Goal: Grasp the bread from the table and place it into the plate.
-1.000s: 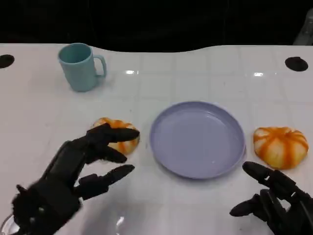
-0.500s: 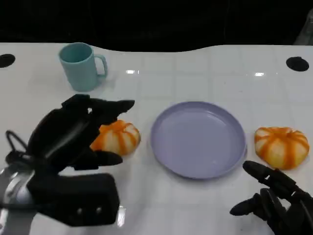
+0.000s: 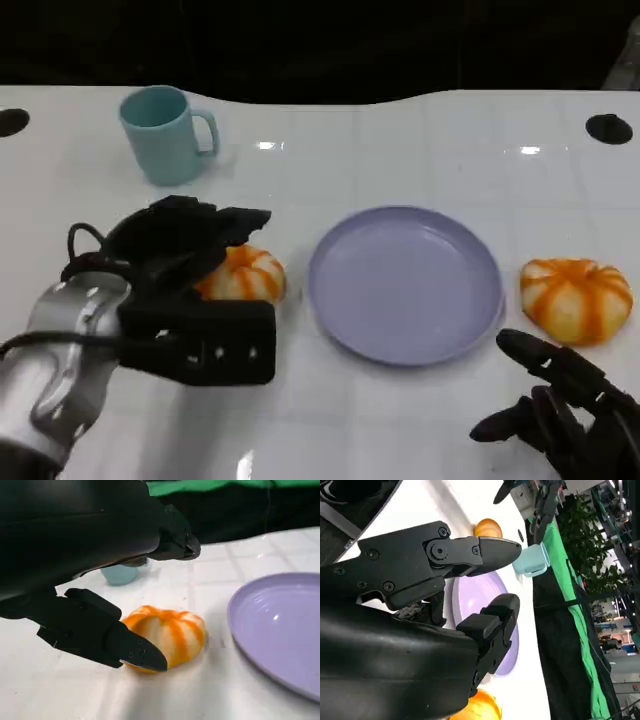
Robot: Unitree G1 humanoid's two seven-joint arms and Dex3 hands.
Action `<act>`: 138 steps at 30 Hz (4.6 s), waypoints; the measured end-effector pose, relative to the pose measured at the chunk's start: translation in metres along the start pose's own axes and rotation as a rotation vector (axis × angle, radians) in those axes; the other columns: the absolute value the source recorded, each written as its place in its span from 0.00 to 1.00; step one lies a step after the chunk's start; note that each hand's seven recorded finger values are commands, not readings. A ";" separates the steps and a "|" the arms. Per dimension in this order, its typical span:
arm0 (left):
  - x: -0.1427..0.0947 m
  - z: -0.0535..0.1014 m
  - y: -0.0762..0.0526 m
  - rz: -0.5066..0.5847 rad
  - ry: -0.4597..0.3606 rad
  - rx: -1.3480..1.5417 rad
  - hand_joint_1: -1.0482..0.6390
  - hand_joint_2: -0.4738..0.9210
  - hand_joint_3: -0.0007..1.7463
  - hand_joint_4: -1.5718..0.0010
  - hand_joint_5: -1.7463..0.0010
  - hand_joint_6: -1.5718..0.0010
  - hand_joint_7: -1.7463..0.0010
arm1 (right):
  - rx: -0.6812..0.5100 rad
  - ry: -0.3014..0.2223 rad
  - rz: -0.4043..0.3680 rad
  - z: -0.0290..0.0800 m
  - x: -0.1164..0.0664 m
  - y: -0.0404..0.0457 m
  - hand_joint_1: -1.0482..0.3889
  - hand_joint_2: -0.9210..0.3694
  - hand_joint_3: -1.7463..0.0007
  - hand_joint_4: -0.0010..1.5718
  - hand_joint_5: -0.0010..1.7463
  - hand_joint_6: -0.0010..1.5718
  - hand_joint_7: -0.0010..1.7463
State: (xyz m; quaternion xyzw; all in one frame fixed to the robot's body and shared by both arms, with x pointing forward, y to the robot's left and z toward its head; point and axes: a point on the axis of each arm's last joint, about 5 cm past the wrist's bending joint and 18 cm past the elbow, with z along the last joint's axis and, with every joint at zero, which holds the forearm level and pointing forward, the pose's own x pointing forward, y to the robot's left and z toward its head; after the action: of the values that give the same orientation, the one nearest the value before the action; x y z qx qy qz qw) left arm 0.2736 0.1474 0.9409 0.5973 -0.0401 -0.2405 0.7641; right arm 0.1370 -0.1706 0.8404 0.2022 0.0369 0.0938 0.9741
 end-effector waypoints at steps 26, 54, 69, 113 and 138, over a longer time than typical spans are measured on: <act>0.057 -0.004 -0.034 -0.188 0.133 0.019 0.49 0.99 0.07 0.58 0.88 0.61 0.96 | -0.024 -0.002 0.008 0.001 -0.003 0.0010 0.21 0.00 0.81 0.44 0.65 0.61 0.17; 0.058 -0.001 -0.023 0.254 0.014 -0.186 0.50 0.80 0.53 0.49 0.00 0.66 0.00 | -0.019 0.011 0.002 0.000 -0.002 -0.0006 0.21 0.00 0.81 0.43 0.65 0.61 0.16; 0.060 0.026 -0.009 0.353 -0.197 -0.226 0.52 0.65 0.71 0.42 0.00 0.56 0.01 | -0.012 0.009 0.003 -0.003 0.000 -0.0039 0.21 0.00 0.82 0.45 0.65 0.62 0.17; 0.084 0.088 -0.016 -0.060 -0.417 -0.206 0.38 1.00 0.10 0.67 0.77 0.65 0.99 | -0.009 -0.003 0.014 -0.001 -0.003 -0.0006 0.21 0.00 0.81 0.46 0.64 0.61 0.16; 0.076 0.068 0.017 -0.016 -0.481 -0.227 0.32 1.00 0.16 0.53 0.63 0.46 0.92 | -0.015 0.000 0.001 0.000 -0.002 0.0008 0.21 0.00 0.81 0.46 0.65 0.62 0.16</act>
State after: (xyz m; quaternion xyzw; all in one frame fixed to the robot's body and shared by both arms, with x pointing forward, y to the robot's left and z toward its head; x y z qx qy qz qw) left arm 0.3225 0.0577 0.9589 0.4338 -0.1885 -0.3844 0.7928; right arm 0.1346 -0.1705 0.8410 0.1949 0.0362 0.0946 0.9756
